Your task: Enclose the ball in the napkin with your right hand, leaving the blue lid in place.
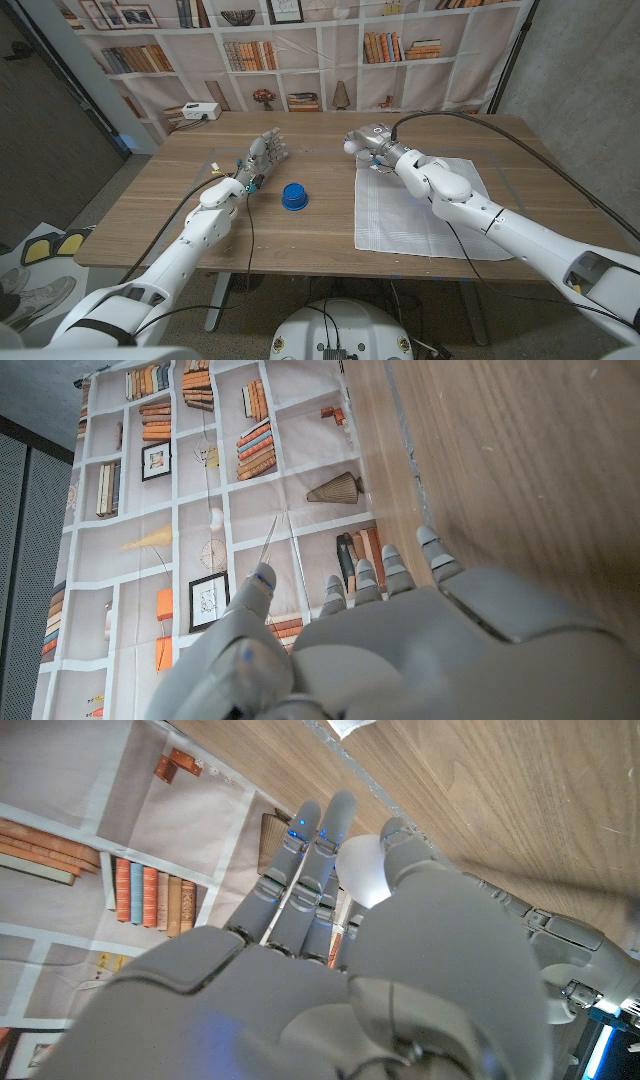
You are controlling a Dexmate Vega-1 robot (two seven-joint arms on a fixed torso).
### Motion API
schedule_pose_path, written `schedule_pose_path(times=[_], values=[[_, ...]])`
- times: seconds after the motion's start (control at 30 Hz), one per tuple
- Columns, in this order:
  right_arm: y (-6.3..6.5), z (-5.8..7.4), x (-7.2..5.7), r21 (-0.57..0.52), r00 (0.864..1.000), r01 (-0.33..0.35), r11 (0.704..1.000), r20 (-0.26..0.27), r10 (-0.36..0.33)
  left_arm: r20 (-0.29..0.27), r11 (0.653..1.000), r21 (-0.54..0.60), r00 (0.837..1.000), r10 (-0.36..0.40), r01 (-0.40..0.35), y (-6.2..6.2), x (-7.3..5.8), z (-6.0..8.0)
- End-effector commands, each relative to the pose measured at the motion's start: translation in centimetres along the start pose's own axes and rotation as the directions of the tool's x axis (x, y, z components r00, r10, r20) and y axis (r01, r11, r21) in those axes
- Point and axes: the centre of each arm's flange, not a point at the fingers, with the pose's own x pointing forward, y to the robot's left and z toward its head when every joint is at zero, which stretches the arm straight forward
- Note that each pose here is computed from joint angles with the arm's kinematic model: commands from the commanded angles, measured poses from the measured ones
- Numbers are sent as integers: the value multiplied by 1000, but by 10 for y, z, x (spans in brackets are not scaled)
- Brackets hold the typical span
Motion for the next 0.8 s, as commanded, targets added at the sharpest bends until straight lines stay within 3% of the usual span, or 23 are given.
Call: schedule_pose_path(times=[0.03,0.4,0.8], values=[[-4,-19,-35,11,992,-5,1000,-127,7,5,999,4,999,-39,39,-5,6,2],[0,-31,-63,35,968,-26,999,-247,33,2,998,4,998,-58,58,-6,5,3],[7,-39,-103,70,920,-19,997,-390,45,4,998,6,998,-63,63,-5,-2,3]])
